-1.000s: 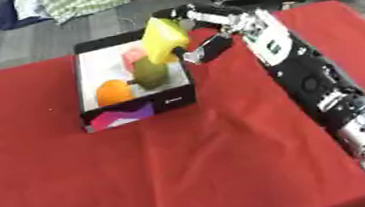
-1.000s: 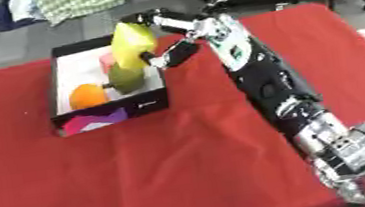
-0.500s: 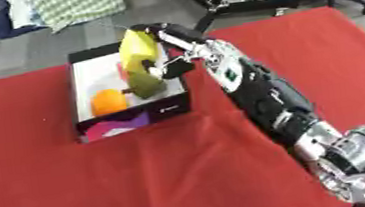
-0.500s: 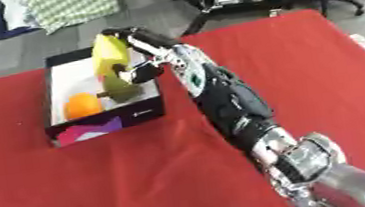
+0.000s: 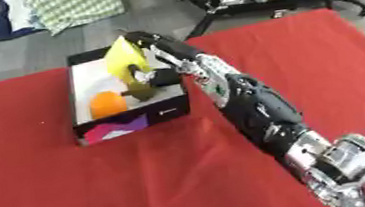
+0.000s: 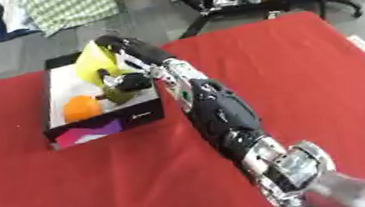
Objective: Pick up objects on the table and place them in the box.
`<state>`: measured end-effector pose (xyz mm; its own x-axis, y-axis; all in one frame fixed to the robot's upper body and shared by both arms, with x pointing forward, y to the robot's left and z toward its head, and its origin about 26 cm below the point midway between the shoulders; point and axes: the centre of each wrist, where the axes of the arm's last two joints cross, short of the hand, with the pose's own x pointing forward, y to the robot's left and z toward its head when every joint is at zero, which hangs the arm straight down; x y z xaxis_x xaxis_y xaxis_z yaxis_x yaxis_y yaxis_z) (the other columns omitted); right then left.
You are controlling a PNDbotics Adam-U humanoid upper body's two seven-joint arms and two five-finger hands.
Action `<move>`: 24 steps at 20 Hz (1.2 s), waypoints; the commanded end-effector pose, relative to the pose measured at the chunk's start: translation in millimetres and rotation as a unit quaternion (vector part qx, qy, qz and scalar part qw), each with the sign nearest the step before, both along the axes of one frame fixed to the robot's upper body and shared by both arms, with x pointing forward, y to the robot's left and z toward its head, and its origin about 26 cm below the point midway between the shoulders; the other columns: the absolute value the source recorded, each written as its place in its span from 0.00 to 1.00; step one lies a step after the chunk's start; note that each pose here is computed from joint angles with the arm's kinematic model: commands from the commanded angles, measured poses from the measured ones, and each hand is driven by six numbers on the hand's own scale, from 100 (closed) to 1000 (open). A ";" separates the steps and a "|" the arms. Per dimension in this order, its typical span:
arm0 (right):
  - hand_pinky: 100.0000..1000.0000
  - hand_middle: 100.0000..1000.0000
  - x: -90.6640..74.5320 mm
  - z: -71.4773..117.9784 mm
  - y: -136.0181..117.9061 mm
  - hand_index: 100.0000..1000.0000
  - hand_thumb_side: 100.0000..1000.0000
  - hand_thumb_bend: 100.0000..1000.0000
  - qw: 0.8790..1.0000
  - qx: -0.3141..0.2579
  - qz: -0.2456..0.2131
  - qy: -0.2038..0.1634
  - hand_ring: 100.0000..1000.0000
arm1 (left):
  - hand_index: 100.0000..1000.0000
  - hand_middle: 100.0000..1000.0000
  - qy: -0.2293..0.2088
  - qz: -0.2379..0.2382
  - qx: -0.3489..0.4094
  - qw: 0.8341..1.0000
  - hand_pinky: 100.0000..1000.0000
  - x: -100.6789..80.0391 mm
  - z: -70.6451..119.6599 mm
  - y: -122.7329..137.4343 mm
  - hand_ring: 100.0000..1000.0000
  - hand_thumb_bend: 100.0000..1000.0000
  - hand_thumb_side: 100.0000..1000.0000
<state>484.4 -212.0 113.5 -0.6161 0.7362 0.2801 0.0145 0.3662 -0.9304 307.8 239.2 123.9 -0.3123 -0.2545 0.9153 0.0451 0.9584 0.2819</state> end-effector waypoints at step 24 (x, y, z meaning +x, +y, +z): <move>1.00 0.86 -71.4 59.0 -56.8 1.00 0.45 0.00 0.948 0.269 0.169 -0.004 0.96 | 0.88 0.50 -0.007 0.034 0.001 0.999 0.73 -4.5 -1.2 13.7 0.46 0.00 0.96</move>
<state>420.2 -266.1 138.6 -0.7409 0.3115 0.5949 -0.1806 0.7609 -0.6233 303.5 247.0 116.0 -0.2871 -0.2609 0.9217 -0.0002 0.9622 0.2723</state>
